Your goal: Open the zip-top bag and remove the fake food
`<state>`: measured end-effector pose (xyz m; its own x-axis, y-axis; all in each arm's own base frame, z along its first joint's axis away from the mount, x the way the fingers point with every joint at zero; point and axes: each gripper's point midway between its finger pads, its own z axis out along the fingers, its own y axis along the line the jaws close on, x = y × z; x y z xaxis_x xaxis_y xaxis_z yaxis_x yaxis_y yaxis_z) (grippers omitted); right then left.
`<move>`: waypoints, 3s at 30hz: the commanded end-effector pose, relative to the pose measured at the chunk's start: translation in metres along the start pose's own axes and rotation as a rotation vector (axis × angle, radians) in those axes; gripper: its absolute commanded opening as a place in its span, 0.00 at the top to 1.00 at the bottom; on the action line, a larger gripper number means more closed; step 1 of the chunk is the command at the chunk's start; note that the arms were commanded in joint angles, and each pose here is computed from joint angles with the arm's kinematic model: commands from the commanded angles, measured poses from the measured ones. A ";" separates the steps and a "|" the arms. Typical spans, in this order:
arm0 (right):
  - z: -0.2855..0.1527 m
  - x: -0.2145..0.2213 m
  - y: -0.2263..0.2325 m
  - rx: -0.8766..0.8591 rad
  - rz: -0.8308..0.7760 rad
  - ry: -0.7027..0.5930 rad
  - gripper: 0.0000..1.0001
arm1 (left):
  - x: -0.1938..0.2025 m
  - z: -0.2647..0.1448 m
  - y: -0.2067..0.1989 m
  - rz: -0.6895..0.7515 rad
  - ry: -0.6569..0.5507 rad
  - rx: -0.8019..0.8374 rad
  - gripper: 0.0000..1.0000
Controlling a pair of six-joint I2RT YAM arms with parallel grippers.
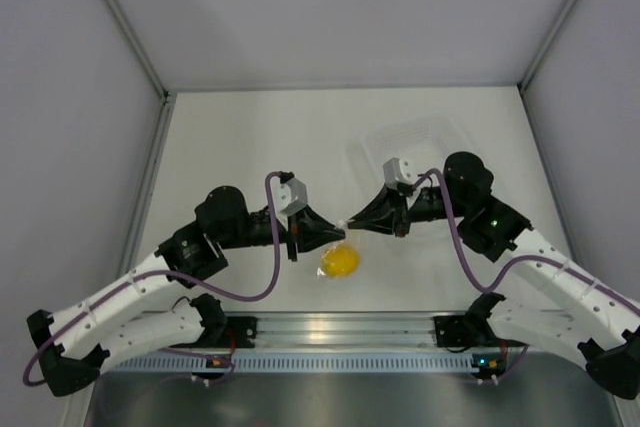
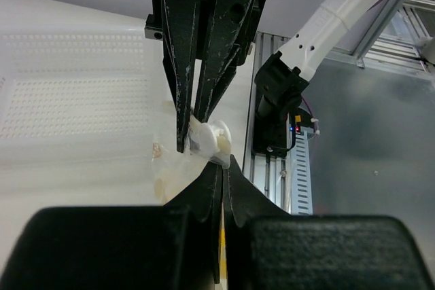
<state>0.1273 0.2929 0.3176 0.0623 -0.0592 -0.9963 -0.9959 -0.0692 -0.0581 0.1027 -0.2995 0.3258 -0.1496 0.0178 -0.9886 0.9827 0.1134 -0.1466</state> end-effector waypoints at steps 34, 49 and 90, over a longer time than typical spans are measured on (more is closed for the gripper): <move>-0.002 -0.056 0.018 -0.020 0.030 -0.108 0.74 | -0.027 -0.005 0.010 0.136 -0.077 -0.060 1.00; 0.012 -0.076 0.016 -0.077 0.101 -0.142 0.71 | -0.024 -0.002 0.009 0.133 -0.066 -0.043 1.00; 0.021 -0.038 0.001 -0.013 0.113 -0.079 0.80 | -0.028 -0.003 0.016 0.119 -0.082 -0.089 1.00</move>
<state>0.1270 0.3142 0.3437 -0.1147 -0.0247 -0.9931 -0.9915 -0.0596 0.1160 0.1235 -0.2945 0.3285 -0.0657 0.0241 -0.9975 0.9749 0.2149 -0.0590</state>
